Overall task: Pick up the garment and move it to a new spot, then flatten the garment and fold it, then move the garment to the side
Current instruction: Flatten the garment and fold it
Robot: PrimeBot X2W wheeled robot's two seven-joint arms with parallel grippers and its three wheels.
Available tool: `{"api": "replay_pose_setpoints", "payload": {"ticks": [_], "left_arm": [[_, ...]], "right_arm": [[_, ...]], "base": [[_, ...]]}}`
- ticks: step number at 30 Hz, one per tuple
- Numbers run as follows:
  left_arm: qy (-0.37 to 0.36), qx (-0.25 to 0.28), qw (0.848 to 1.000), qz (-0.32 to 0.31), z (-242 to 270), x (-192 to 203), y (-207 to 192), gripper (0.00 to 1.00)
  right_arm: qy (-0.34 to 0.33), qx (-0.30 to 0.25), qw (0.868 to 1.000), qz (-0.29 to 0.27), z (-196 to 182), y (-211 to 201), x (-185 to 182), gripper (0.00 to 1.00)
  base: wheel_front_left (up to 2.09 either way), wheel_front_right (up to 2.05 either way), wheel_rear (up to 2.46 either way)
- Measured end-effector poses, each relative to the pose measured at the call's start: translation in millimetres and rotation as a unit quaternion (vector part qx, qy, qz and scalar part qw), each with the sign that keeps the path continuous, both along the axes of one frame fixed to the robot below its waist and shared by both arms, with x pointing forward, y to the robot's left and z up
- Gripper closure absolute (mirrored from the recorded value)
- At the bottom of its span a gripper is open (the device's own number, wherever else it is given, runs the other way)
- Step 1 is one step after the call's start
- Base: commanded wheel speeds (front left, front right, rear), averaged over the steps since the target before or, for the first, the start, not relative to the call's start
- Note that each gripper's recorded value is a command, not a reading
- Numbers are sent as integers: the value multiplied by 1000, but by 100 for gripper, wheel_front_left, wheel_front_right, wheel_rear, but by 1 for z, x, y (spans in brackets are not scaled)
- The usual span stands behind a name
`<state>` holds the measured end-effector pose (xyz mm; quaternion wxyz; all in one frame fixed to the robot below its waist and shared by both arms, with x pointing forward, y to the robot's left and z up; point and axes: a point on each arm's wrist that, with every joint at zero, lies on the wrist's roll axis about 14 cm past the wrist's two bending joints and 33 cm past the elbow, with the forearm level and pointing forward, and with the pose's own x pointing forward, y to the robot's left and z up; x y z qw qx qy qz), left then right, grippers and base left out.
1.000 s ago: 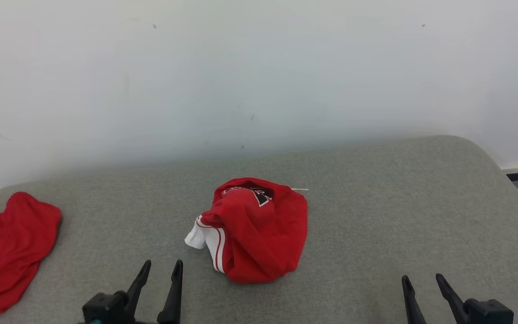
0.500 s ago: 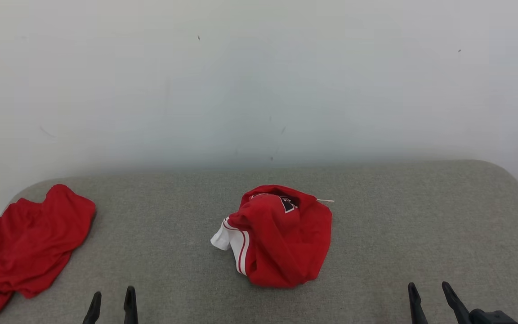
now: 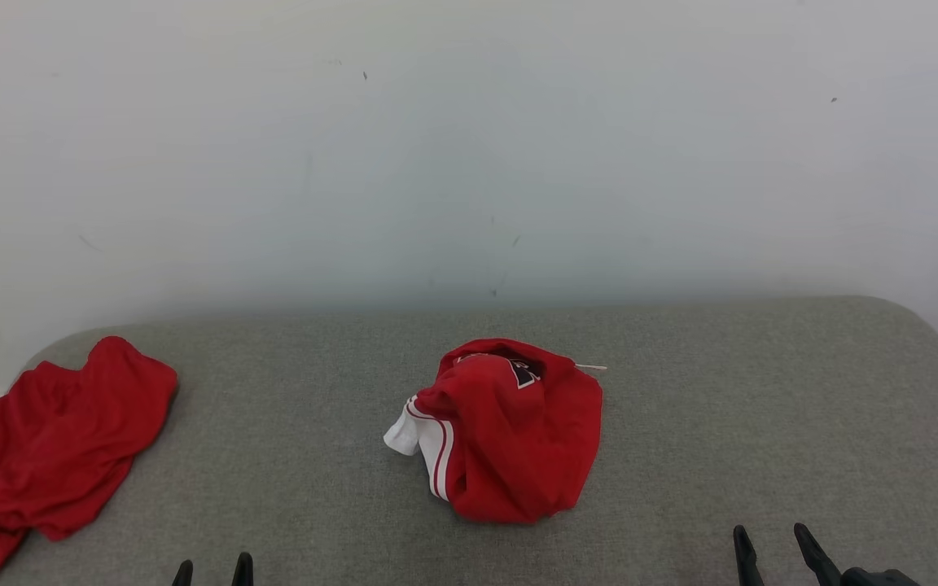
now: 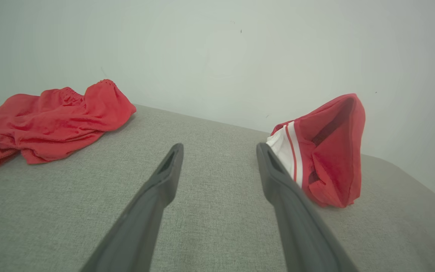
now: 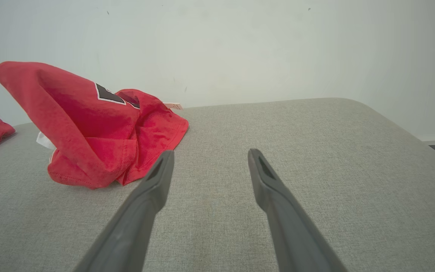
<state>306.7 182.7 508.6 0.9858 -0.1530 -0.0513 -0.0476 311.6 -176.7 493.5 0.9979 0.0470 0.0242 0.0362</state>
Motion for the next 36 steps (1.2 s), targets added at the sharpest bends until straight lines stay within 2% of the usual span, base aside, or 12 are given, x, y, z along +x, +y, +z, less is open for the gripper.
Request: {"api": "replay_pose_setpoints", "payload": {"ticks": [16, 22, 28, 36], "left_arm": [[15, -8, 999, -28, -7, 4, -10, 0], [43, -21, 993, -105, -17, 16, -54, 0], [62, -17, 979, -192, -16, 36, -112, 0], [89, 4, 966, -244, -17, 70, -154, 0]], "right_arm": [[5, -1, 1000, 13, 0, 9, 1, 0], [2, -7, 1000, 8, 3, 6, 1, 0], [5, -4, 1000, -12, 4, -4, -5, 0], [12, -1, 998, -56, 1, -29, -18, 0]], "base": [[0, 0, 0], [0, 0, 0], [0, 0, 0], [0, 0, 0]]}}
